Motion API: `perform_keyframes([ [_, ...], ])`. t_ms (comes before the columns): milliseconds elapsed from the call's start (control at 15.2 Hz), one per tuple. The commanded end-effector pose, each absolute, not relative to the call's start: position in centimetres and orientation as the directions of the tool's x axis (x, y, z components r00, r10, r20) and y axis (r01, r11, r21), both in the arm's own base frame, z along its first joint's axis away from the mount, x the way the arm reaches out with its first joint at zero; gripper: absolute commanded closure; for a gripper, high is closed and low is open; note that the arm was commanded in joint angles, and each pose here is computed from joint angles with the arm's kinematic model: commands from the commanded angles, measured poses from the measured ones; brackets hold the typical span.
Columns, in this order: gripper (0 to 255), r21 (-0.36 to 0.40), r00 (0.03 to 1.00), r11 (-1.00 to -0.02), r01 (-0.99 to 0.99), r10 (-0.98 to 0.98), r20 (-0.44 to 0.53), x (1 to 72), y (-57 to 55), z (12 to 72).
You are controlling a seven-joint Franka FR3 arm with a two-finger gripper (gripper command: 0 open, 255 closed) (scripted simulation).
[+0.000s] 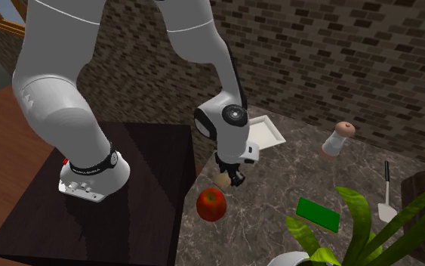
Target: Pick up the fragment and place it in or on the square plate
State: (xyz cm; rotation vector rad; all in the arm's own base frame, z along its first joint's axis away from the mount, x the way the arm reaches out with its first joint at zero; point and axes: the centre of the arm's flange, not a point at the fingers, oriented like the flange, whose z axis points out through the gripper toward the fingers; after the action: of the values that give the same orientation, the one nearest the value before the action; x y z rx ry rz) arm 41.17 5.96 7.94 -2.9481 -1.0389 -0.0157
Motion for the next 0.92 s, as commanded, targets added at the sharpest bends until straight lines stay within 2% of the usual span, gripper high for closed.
perform_keyframes([
  [0,255,-0.012,0.779,-0.779,0.627,0.627,0.014,41.1,6.1,9.1],
  [528,255,-0.012,0.779,-0.779,0.627,0.627,0.014,41.1,6.1,12.9],
  [858,255,-0.012,0.779,-0.779,0.627,0.627,0.014,44.3,11.8,13.1],
])
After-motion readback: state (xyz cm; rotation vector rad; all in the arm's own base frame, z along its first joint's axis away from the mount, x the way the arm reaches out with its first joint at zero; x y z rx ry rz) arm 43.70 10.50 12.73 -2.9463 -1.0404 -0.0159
